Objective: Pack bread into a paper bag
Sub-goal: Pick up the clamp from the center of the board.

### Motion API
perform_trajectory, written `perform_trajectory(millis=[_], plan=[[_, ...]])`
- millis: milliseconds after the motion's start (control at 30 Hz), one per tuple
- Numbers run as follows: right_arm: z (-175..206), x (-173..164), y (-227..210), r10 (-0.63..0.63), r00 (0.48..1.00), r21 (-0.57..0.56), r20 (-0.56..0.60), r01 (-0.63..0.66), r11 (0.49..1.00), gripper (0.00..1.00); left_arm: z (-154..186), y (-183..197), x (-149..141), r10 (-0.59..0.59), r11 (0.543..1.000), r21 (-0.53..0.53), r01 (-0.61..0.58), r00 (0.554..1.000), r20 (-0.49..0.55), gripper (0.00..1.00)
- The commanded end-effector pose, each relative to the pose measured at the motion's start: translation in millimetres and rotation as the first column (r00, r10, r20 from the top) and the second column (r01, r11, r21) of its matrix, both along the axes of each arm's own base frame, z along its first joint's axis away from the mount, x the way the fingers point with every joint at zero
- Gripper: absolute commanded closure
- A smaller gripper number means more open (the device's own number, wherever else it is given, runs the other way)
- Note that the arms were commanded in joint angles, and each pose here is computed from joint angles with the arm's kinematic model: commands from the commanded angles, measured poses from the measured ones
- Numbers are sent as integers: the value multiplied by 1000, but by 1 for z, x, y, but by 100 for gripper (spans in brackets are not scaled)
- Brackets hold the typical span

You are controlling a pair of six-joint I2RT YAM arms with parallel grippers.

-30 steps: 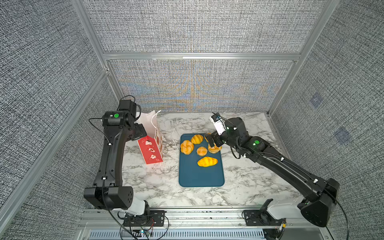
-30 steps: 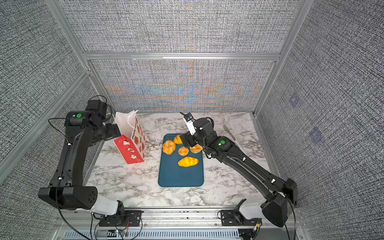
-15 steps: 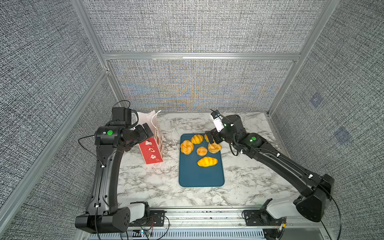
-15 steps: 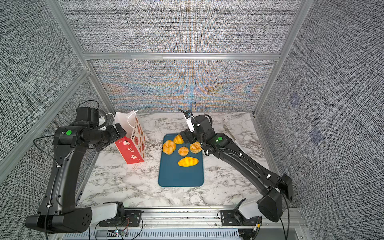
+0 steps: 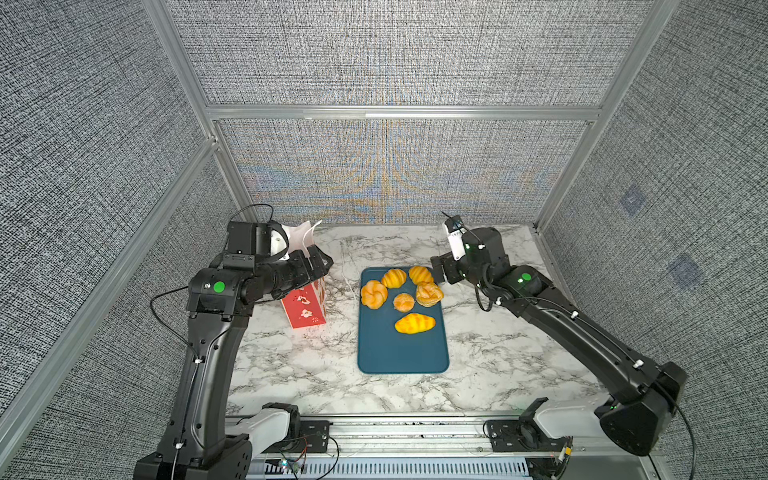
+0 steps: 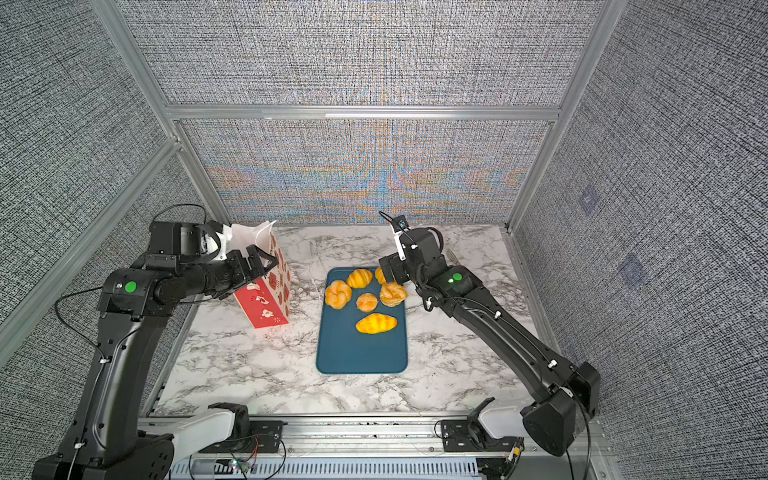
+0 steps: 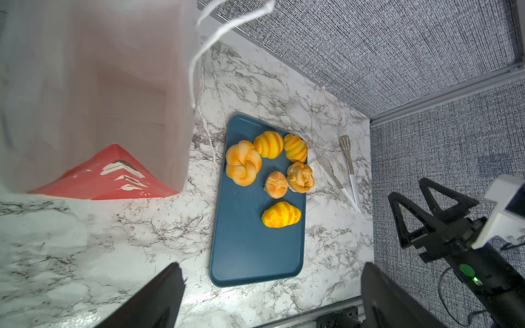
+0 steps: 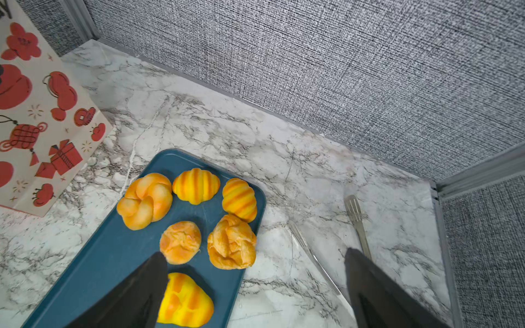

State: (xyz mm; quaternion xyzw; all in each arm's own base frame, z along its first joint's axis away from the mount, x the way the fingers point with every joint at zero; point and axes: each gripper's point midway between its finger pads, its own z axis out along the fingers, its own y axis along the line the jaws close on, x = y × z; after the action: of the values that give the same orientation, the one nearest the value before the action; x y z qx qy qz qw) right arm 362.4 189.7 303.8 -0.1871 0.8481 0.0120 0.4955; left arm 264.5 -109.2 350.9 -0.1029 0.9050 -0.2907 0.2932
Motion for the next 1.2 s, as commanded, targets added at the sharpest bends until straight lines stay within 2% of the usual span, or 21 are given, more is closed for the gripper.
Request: perform_trajectory(millis=[0, 267, 500, 600, 833, 1167], plan=[[-9, 2, -27, -71, 997, -8, -27, 71, 997, 1, 2, -16, -3, -52, 998, -28, 52, 999, 6, 1], [-16, 27, -98, -241, 968, -11, -70, 241, 971, 1, -2, -52, -11, -175, 984, 15, 175, 985, -10, 1], [-21, 63, -120, -350, 928, 1, -131, 353, 936, 1, -11, -82, -8, -253, 958, 122, 261, 964, -79, 1], [-31, 83, -137, -421, 888, -13, -186, 427, 904, 1, -11, -92, -5, -270, 947, 158, 281, 959, -86, 1], [-73, 115, -165, -503, 794, -59, -342, 516, 854, 1, -15, -105, 0, -285, 942, 155, 299, 953, -104, 1], [-139, 127, -194, -543, 677, -162, -498, 542, 824, 1, -26, -111, 6, -292, 937, 162, 310, 948, -130, 1]])
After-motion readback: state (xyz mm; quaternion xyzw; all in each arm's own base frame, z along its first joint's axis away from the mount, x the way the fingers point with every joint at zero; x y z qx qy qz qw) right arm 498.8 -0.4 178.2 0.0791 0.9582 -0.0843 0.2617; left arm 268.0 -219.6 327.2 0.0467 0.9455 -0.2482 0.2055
